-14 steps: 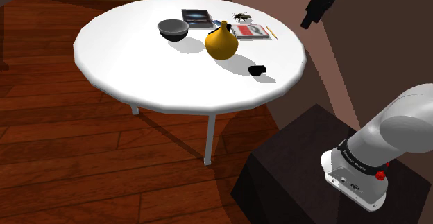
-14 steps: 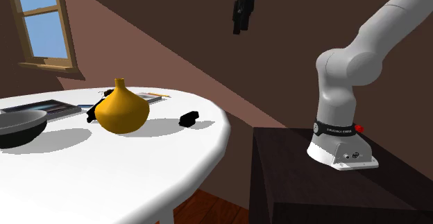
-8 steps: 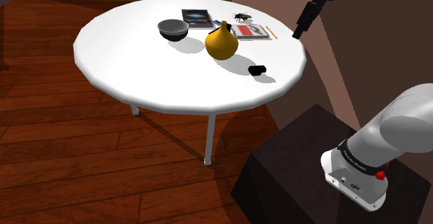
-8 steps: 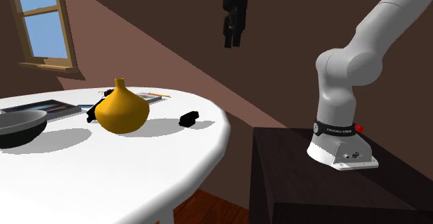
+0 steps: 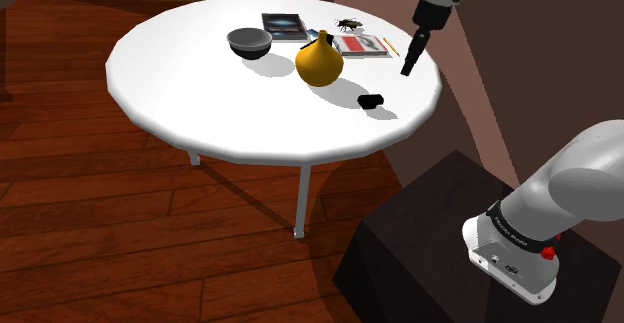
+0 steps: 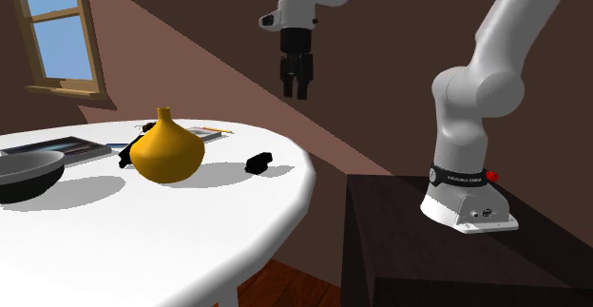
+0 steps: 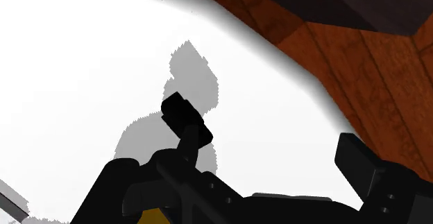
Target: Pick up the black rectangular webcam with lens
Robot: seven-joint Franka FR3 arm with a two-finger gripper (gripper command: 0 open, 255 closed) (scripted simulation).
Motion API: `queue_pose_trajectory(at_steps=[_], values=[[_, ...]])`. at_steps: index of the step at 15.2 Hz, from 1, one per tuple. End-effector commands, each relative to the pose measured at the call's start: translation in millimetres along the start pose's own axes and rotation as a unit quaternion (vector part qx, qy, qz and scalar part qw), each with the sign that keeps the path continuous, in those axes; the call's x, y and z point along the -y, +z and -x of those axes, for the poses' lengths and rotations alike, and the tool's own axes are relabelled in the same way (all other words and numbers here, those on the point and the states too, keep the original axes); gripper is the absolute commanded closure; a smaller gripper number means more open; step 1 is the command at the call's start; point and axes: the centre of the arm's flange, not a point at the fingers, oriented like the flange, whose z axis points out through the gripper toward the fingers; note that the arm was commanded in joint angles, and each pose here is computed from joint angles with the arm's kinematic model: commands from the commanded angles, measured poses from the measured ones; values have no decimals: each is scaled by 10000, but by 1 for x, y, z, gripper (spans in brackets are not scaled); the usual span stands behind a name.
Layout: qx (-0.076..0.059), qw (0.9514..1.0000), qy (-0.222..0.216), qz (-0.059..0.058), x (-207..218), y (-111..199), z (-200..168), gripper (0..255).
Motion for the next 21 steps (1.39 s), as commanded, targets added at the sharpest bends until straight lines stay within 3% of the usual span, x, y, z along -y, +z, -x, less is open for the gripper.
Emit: queue_pose_trajectory(at_steps=[1,7,14,21], values=[[59,9997,-254,13,-15,21,-10,0],[246,9950,-971,37,-51,85,-43,0],[462,9825,-1801,64,-87,161,-86,0],[466,9822,-1818,65,-89,195,-85,0]])
